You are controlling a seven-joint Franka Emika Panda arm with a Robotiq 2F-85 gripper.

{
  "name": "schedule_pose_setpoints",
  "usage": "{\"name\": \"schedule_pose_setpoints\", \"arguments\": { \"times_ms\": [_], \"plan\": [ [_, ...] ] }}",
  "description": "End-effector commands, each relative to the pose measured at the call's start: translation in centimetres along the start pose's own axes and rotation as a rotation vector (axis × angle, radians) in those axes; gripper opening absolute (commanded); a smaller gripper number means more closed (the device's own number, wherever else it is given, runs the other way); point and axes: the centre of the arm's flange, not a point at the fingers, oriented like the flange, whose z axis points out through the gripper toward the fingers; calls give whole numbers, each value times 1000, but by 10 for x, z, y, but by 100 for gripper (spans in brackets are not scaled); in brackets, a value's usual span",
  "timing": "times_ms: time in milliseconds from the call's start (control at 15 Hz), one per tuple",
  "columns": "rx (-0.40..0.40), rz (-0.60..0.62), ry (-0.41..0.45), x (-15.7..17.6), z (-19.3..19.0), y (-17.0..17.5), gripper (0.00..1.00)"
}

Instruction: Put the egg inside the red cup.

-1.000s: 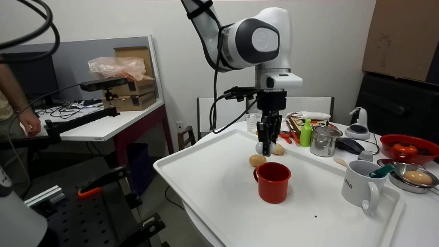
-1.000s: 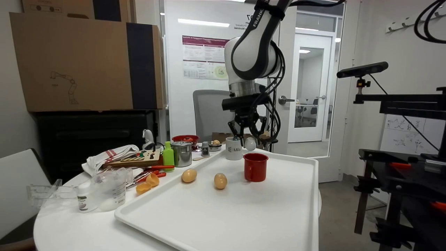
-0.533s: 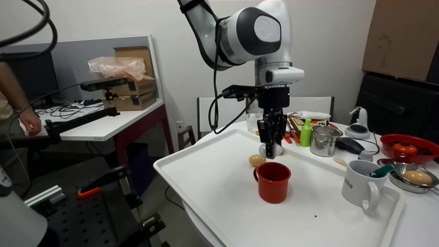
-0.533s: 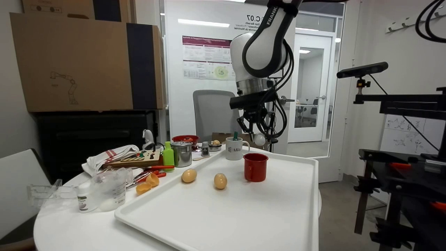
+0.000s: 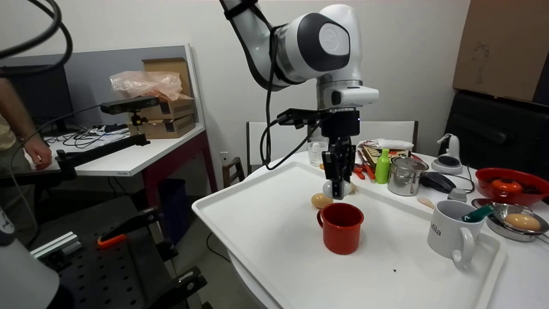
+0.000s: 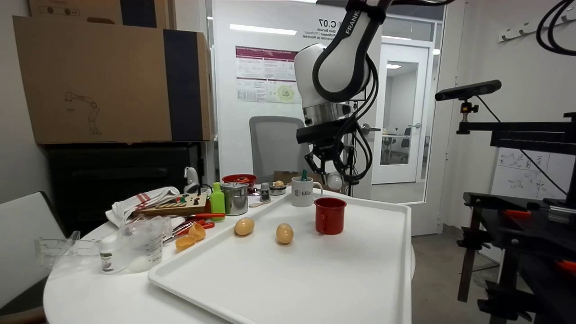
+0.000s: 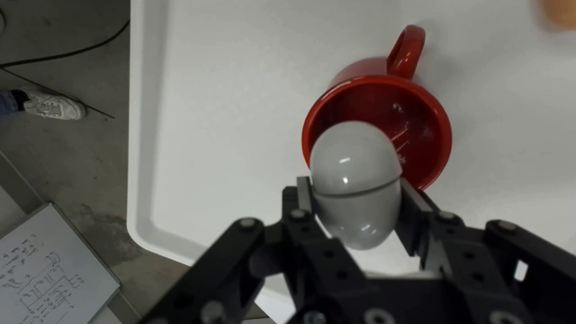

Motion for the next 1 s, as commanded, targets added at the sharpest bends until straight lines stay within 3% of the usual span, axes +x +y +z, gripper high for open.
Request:
{"name": "schedule_pose_setpoints", "arguments": {
  "times_ms": [0,533,667,800,933],
  "plan": [
    [-16,-35,18,7,6,-6,19],
    [-24,-122,19,23,16,-26,19],
    [-24,-141,24,26,13,-33,70],
    [-16,-160,33,21,12,-36,74],
    [-11,-182,43,9,13,-38,90]
  ]
}}
